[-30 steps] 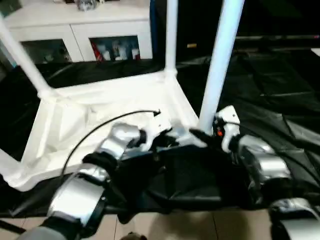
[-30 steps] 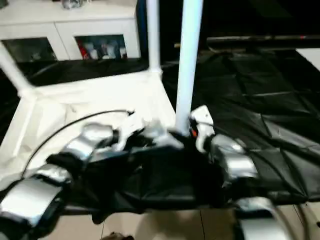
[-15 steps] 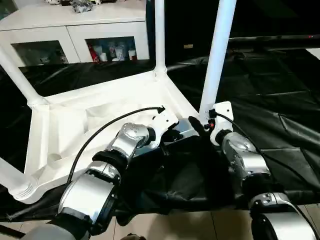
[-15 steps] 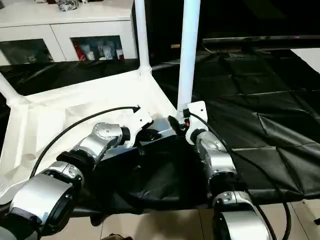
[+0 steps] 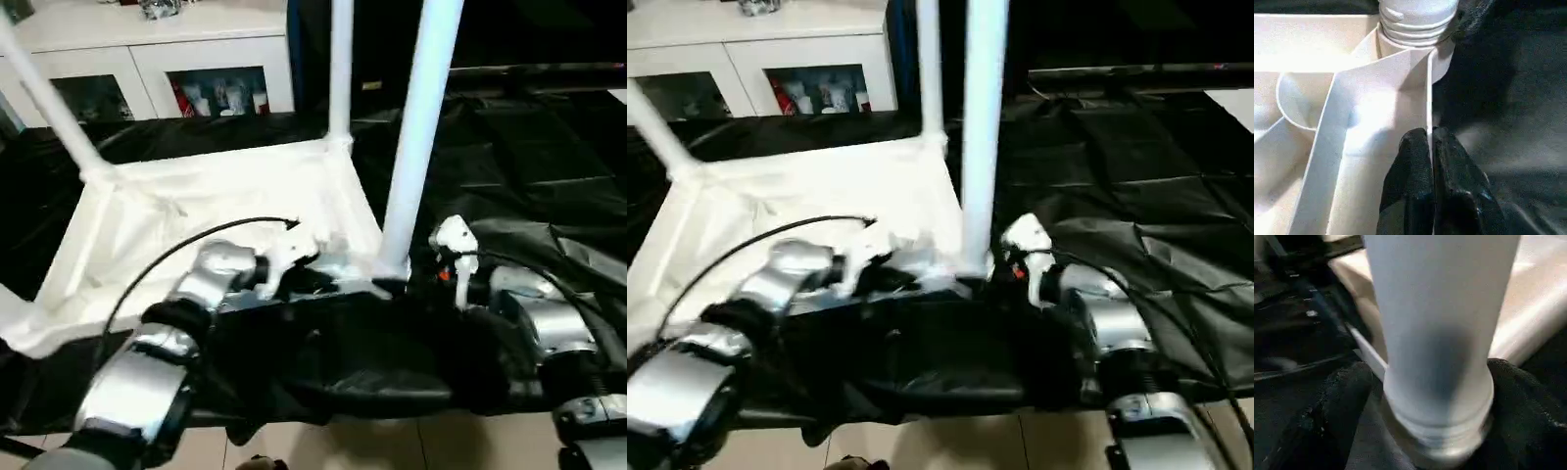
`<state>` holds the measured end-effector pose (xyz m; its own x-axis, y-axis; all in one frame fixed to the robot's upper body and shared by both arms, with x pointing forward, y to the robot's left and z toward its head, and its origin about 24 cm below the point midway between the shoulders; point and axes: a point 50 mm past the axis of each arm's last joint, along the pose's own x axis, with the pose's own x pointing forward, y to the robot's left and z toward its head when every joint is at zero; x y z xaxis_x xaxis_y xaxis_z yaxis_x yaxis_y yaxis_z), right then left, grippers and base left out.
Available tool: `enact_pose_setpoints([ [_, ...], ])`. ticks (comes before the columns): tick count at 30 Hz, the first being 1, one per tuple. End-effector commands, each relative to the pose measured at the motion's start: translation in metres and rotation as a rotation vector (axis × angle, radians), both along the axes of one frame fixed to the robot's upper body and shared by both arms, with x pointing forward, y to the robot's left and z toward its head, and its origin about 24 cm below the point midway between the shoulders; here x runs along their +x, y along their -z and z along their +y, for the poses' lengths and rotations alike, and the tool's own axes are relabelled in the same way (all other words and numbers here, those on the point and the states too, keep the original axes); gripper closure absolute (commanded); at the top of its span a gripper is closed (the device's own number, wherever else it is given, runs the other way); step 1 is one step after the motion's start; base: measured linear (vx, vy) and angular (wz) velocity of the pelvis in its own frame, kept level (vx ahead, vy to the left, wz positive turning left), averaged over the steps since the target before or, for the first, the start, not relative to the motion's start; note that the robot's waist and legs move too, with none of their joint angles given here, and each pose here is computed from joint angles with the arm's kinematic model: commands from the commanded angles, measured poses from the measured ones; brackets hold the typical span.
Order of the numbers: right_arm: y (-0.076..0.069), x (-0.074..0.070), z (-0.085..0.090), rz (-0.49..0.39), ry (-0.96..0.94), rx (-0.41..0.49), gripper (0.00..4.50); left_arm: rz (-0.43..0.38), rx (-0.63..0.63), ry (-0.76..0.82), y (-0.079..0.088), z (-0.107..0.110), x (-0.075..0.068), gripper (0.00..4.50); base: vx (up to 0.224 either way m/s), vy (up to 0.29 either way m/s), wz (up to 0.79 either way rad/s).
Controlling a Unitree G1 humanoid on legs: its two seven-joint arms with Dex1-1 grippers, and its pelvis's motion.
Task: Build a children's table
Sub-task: Rotate leg to tighten
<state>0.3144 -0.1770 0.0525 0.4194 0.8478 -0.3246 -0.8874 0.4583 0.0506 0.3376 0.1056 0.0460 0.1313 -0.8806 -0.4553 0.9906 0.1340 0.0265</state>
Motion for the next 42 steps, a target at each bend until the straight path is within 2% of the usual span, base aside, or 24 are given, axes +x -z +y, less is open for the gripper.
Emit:
enact_pose_setpoints([
  [1,-0.002,-0.003,0.006,0.002,-0.062,0.009,0.6,-0.013,-0.047,0.052,-0.005,-0.004,-0.002,4.5,0.0,0.0,0.0],
  [4,-0.001,-0.004,0.005,0.019,-0.095,-0.001,0.6,-0.004,-0.042,0.077,-0.005,0.0,-0.004,4.5,0.0,0.0,0.0],
  [10,0.0,-0.006,0.007,0.042,-0.131,-0.004,1.25,0.001,-0.04,0.089,-0.006,0.003,-0.006,4.5,0.0,0.0,0.0],
  [17,0.003,-0.008,0.009,0.056,-0.143,0.005,1.69,-0.005,-0.046,0.068,-0.006,0.002,-0.005,4.5,0.0,0.0,0.0],
  [20,0.014,-0.007,0.011,0.063,-0.044,-0.013,1.76,-0.036,-0.05,-0.023,-0.006,-0.005,0.001,4.5,0.0,0.0,0.0],
  [23,0.028,0.003,0.013,0.061,0.187,-0.036,1.78,-0.069,-0.036,-0.14,-0.005,-0.014,0.009,4.5,0.0,0.0,0.0],
  [25,0.031,0.005,0.013,0.064,0.247,-0.035,1.78,-0.075,-0.04,-0.174,-0.005,-0.018,0.011,4.5,0.0,0.0,0.0],
  [26,0.039,0.01,0.018,0.079,0.401,-0.024,1.78,-0.085,-0.051,-0.236,-0.006,-0.03,0.015,4.5,0.0,0.0,0.0],
  [28,0.042,0.011,0.02,0.087,0.459,-0.023,1.78,-0.09,-0.052,-0.256,-0.006,-0.035,0.016,4.5,0.0,0.0,0.0],
  [30,0.05,0.015,0.032,0.118,0.604,-0.005,1.78,-0.098,-0.059,-0.327,-0.007,-0.051,0.019,4.5,0.0,0.0,0.0],
  [32,0.052,0.018,0.047,0.134,0.661,0.012,1.78,-0.097,-0.067,-0.364,-0.008,-0.063,0.019,4.5,0.0,0.0,0.0],
  [36,0.048,0.02,0.069,0.103,0.632,0.029,1.78,-0.104,-0.069,-0.364,-0.009,-0.071,0.019,4.5,0.0,0.0,0.0],
  [37,0.046,0.02,0.073,0.092,0.613,0.042,1.22,-0.107,-0.069,-0.358,-0.009,-0.071,0.019,4.5,0.0,0.0,0.0],
  [41,0.038,0.02,0.079,0.031,0.497,0.047,0.98,-0.109,-0.077,-0.322,-0.01,-0.066,0.018,4.5,0.0,0.0,0.0],
  [42,0.036,0.019,0.075,0.021,0.456,0.047,0.66,-0.109,-0.076,-0.303,-0.01,-0.062,0.018,4.5,0.0,0.0,0.0],
])
